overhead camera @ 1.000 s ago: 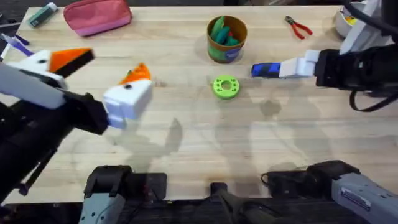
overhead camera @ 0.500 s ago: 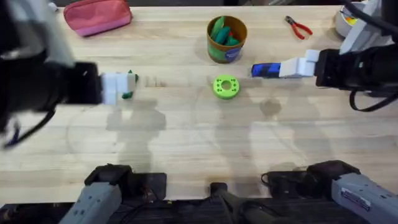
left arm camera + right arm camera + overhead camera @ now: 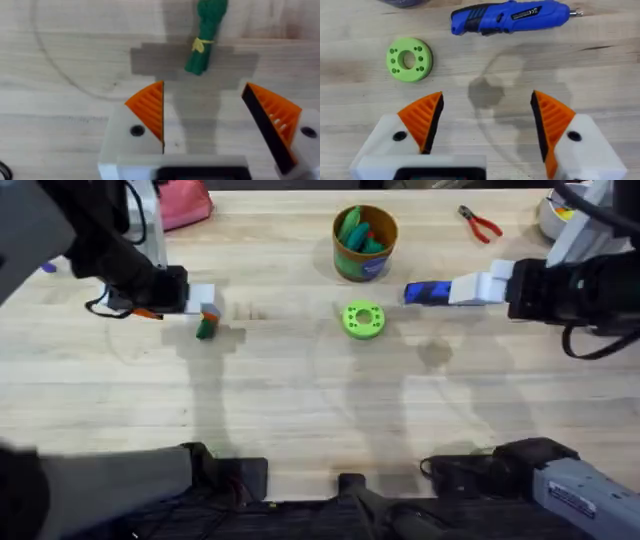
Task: Pick up the gripper from the table and insert it into the empty holder that is missing its gripper. Then pick up a screw, insert it into the mounting hole, and use the screwdriver to tighten it. Finally, clean up the table by picking up the vegetable and placing it into the bucket.
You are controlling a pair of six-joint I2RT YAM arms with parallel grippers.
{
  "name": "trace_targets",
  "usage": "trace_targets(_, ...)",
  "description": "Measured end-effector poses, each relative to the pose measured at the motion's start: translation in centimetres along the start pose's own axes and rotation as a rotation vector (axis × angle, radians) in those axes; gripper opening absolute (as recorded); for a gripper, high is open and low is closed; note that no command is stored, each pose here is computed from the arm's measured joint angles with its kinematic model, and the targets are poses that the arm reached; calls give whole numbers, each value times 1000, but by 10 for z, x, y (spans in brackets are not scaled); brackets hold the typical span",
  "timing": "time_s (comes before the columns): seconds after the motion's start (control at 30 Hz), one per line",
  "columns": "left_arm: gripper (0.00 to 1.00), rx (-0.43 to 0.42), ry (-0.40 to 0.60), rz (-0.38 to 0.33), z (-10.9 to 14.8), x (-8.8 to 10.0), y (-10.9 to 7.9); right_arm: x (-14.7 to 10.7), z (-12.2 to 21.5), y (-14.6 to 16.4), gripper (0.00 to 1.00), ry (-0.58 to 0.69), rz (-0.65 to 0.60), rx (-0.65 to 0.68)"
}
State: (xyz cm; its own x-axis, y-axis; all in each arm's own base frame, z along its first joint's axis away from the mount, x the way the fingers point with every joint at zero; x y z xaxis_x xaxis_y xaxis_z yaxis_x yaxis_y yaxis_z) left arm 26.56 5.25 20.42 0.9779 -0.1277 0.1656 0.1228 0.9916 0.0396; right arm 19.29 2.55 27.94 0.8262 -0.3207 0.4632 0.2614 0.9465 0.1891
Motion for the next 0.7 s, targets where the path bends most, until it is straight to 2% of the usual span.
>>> trace_targets(0.23,983,-31,45,-91,-39,16,6,0,-1,0,991,5,0,-2)
trace_targets(0.33,935,-52,87,-110,-58,19,7,1,-7,1,990,25,1,-12)
trace_targets(0.47,859,-62,93,-123,-80,26,9,3,-15,2,967,56,2,-27)
trace_targets(0.7,820,-52,46,-124,-80,34,11,3,-17,2,967,63,3,-31)
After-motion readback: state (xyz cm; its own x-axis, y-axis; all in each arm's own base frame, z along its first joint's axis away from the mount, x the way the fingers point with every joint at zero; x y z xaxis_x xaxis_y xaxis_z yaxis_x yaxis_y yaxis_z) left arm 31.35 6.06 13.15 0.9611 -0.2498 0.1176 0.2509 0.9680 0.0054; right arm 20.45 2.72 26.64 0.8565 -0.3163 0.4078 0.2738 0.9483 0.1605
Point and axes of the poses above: each hand's point on the last joint's axis, 136 mm out from that joint toward the fingers, its own z axis back along the fingers, its own y axis along the line the jaws close on, x = y × z, the point moved 10 cm from there along z, back along the fingers, and after that the axes turned 10 degrees about -z, right-handed, at the moved point
